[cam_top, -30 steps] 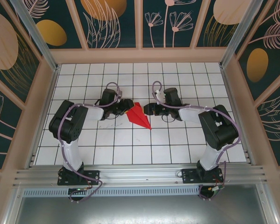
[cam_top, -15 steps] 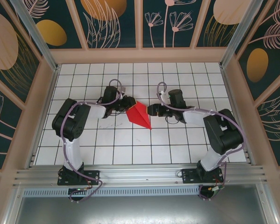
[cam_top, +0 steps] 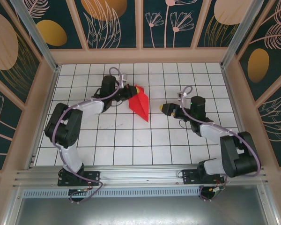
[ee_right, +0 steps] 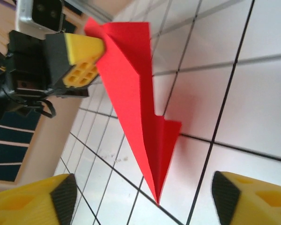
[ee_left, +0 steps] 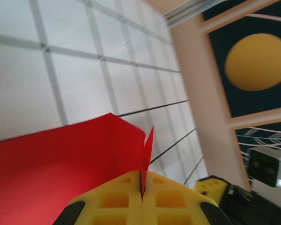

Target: Fold a paper plane with a square sheet of paper (fold left side to right side)

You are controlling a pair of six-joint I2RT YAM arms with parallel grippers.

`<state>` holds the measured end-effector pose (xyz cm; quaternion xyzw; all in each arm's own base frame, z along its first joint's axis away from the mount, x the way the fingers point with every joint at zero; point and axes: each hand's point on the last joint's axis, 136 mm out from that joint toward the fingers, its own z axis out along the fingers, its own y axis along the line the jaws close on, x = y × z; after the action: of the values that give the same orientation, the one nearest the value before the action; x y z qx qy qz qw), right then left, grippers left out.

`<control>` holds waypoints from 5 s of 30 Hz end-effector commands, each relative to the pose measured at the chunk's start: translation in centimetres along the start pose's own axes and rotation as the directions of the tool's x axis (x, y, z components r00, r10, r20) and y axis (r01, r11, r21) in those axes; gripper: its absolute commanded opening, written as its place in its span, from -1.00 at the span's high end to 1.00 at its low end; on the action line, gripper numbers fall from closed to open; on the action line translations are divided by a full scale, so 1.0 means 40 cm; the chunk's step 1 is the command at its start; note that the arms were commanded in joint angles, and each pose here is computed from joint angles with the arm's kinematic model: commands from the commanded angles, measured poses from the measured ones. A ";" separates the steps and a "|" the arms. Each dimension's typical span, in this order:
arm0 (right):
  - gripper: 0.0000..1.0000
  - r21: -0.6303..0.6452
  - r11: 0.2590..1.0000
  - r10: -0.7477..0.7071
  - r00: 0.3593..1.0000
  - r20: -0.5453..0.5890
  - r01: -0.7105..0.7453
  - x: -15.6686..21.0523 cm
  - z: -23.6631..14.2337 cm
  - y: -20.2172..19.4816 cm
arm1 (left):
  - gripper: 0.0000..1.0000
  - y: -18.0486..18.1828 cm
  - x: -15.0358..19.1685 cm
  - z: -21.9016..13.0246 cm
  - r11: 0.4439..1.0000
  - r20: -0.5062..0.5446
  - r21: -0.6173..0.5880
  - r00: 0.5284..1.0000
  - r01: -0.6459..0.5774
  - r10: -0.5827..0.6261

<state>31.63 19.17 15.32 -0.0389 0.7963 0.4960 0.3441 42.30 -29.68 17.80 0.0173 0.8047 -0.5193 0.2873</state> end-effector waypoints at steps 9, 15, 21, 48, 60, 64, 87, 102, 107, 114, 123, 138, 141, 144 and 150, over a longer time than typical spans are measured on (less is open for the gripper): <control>-0.98 -0.317 0.922 -0.154 0.963 0.223 0.220 -0.131 -0.100 0.251 | 1.00 -0.441 -0.092 -0.179 0.849 0.116 0.364 0.923 -0.384 0.367; -0.98 -0.407 0.858 -0.251 0.947 0.199 0.313 -0.126 -0.065 0.334 | 1.00 -0.509 -0.075 -0.227 0.791 0.133 0.447 0.906 -0.417 0.402; -0.97 -0.516 0.789 -0.282 0.943 0.177 0.332 -0.129 -0.022 0.400 | 1.00 -0.524 -0.058 -0.246 0.775 0.129 0.469 0.901 -0.423 0.414; 0.66 -0.585 0.715 -0.363 0.918 0.157 0.382 -0.148 0.006 0.497 | 0.90 -0.499 -0.024 -0.236 0.771 0.088 0.499 0.909 -0.395 0.408; 1.00 -0.120 0.897 -0.426 0.904 0.034 0.426 -0.165 0.049 0.330 | -0.43 -0.369 -0.113 -0.301 0.852 0.238 -0.049 0.822 -0.522 0.517; 0.99 0.225 0.860 -0.452 0.888 -0.082 0.459 -0.168 0.043 0.235 | -0.50 -0.320 -0.132 -0.384 0.843 0.321 -0.246 0.781 -0.477 0.536; 0.99 0.525 -0.180 -0.202 0.492 -0.847 0.832 0.086 0.159 -0.087 | -0.54 -0.243 -0.108 -0.543 0.846 0.477 -0.433 0.717 -0.312 0.508; -0.26 0.528 0.337 -0.199 0.608 -0.769 0.779 0.207 0.233 -0.044 | -0.60 -0.164 -0.078 -0.491 0.898 0.462 -0.399 0.805 -0.187 0.373; -0.45 0.547 0.509 -0.244 0.721 -0.648 0.664 0.152 0.208 0.031 | -0.61 -0.099 -0.038 -0.412 0.929 0.401 -0.347 0.875 -0.128 0.271; -0.60 0.534 0.704 -0.275 0.873 -0.403 0.468 0.034 0.140 0.090 | -0.55 -0.023 0.029 -0.251 0.969 0.215 -0.237 0.970 -0.062 0.114; -0.70 0.474 0.819 -0.221 0.941 -0.257 0.322 -0.023 0.076 0.078 | -0.48 0.034 0.135 -0.104 0.987 0.036 -0.145 0.997 0.074 -0.069; -0.81 0.535 0.840 -0.119 0.993 0.017 0.091 -0.106 -0.095 -0.007 | -0.42 0.130 0.291 0.103 0.949 -0.137 -0.226 0.958 0.219 -0.253; -0.82 0.537 0.839 -0.122 0.992 0.033 0.085 -0.104 -0.115 -0.002 | -0.18 0.142 0.296 0.117 0.950 -0.144 -0.224 0.957 0.218 -0.254; -0.83 0.537 0.841 -0.107 0.993 0.052 0.063 -0.102 -0.133 0.000 | 0.13 0.146 0.287 0.120 0.954 -0.135 -0.234 0.965 0.188 -0.224; -0.98 0.509 0.860 -0.095 0.988 0.125 0.019 -0.114 -0.172 0.032 | 0.71 0.156 0.268 0.113 0.954 -0.130 -0.281 0.980 0.107 -0.149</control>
<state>31.66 13.28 20.08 0.0493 0.8791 0.2438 0.4067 36.91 -33.48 5.72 -0.0557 0.8827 -0.4328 0.1745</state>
